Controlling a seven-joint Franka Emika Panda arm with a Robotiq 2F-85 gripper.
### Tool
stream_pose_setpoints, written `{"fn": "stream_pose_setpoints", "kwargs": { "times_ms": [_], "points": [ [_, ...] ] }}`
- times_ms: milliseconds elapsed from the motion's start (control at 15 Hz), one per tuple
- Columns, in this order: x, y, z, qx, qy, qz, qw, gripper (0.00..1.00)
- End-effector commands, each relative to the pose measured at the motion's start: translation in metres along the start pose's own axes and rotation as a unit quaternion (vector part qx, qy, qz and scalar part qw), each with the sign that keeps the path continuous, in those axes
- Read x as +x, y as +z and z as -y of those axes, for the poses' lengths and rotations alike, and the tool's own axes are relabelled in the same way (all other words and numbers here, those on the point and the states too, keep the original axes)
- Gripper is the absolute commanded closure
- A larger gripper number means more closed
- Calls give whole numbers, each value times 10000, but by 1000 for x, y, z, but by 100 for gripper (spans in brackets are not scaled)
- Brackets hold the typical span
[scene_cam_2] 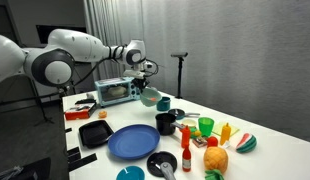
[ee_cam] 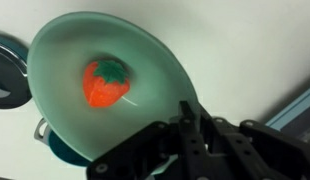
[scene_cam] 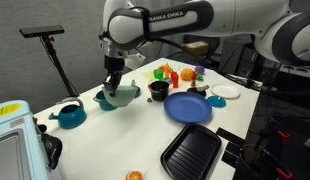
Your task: Pick up the bowl and pour it's contents in the cup
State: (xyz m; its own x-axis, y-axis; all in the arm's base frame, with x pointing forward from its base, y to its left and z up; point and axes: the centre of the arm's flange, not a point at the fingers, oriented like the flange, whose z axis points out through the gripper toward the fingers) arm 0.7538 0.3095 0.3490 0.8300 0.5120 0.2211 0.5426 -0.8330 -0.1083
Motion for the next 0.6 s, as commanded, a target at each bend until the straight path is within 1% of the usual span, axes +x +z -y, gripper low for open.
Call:
{"fn": "stream_pose_setpoints", "kwargs": {
  "times_ms": [0, 133, 400, 467, 533],
  "points": [
    [7, -68, -20, 647, 189, -280, 9973, 98],
    [-4, -99, -33, 864, 420, -316, 9949, 98],
    [-38, -143, -55, 1348, 692, 50, 9884, 98],
    [-49, -150, -62, 1502, 822, 146, 9851, 98],
    [-58, -155, -69, 1561, 968, 214, 9828, 98]
  ]
}}
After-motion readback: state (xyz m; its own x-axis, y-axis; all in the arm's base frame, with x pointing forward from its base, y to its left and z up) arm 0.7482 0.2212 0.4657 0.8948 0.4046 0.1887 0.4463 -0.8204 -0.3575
